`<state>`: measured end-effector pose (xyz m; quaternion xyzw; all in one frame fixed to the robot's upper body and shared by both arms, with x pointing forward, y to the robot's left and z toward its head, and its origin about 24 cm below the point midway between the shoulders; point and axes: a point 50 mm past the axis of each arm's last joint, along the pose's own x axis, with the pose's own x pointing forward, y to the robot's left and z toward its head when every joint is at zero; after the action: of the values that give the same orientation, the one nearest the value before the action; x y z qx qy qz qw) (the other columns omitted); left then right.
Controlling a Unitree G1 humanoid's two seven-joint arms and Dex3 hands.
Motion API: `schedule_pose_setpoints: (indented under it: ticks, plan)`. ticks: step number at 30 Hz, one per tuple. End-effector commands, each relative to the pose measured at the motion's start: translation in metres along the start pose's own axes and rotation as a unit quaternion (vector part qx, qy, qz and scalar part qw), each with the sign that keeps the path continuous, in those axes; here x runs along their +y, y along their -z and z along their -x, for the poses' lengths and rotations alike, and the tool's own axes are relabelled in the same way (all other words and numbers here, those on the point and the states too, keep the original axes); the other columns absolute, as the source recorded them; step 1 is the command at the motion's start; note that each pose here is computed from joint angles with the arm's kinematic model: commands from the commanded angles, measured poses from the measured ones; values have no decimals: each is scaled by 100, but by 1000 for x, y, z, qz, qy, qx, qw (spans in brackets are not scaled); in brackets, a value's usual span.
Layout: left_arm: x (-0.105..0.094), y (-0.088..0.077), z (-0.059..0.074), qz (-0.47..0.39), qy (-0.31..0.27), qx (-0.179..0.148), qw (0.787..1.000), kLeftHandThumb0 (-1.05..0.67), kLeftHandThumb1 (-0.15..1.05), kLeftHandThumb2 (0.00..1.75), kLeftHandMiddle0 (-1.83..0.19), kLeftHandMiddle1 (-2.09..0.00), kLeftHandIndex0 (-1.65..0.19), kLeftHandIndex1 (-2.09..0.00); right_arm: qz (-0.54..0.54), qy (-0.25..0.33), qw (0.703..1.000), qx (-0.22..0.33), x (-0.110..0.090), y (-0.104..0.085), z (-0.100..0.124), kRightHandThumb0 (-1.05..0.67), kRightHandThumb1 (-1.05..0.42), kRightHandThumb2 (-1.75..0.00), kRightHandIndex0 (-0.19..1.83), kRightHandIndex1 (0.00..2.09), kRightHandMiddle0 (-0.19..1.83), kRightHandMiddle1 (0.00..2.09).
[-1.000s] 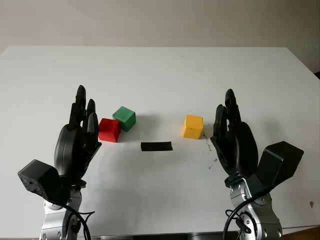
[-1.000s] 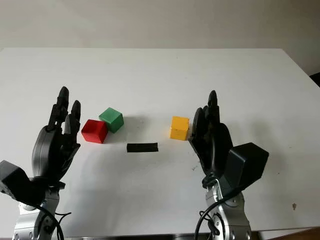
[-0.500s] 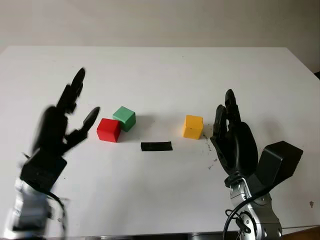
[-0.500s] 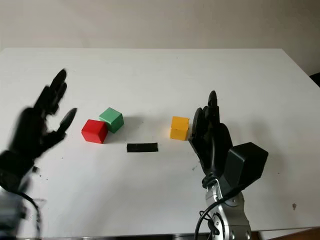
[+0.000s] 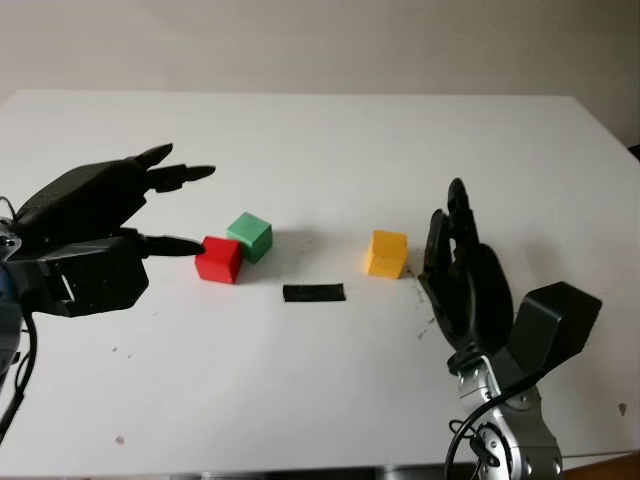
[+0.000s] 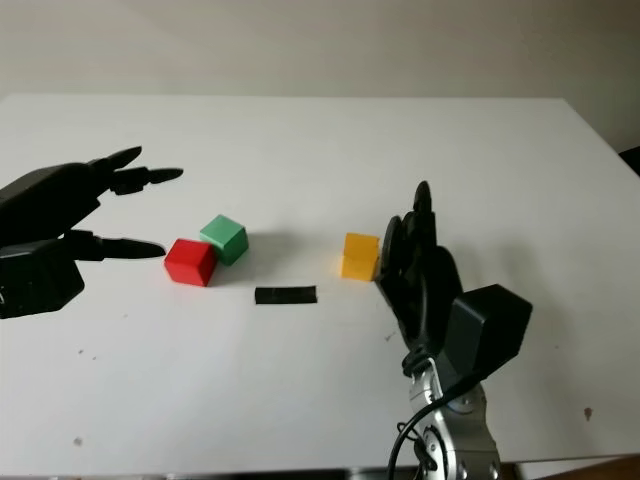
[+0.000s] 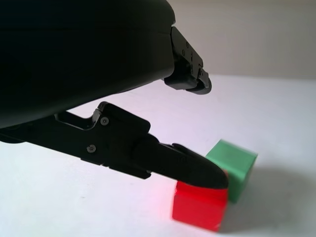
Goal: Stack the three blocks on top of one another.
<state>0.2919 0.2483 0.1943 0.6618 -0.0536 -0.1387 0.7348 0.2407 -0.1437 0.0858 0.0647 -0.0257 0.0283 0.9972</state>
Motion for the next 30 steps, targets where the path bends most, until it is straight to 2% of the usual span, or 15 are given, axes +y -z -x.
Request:
schedule_pose_setpoints:
  ticks: [1,10,22,23,25,26,28,30]
  plan:
    - [6,-3,-4,-42,8,0,999,-80,98,5,5,-4,-36,-7,4,-3,1000,-10,0,-4,0,-74,-105,-71,-19,0,-19,0]
    - [7,-14,-18,-153,31,15,988,-81,97,5,6,-5,-42,-10,6,-7,1000,-10,1,-4,0,-74,-105,-71,-19,0,-19,0]
    - [-1,-20,-22,-198,21,14,980,-77,96,5,3,-7,-50,-19,3,-6,1000,-7,2,-4,1,-74,-105,-71,-19,0,-19,0]
    - [-2,-20,-22,-201,22,14,979,-77,96,5,2,-6,-48,-24,3,-7,1000,-7,2,-4,1,-74,-105,-71,-19,0,-19,0]
    - [-4,-20,-22,-204,23,11,979,-78,98,5,1,-6,-22,-76,3,-8,1000,-7,2,-4,1,-74,-105,-71,-19,0,-19,0]
    - [-5,-20,-22,-203,24,8,979,-78,98,5,1,-5,-15,-90,4,-9,1000,-8,1,-4,1,-75,-105,-71,-19,0,-19,0]
    - [-7,-19,-22,-199,22,0,980,-79,98,5,-1,-6,-8,-110,3,-9,1000,-9,1,-4,1,-74,-105,-71,-19,0,-19,0]
    - [-9,-18,-23,-202,27,-1,979,-80,98,5,0,-5,-3,-119,4,-10,1000,-10,1,-4,1,-74,-105,-71,-19,0,-19,0]
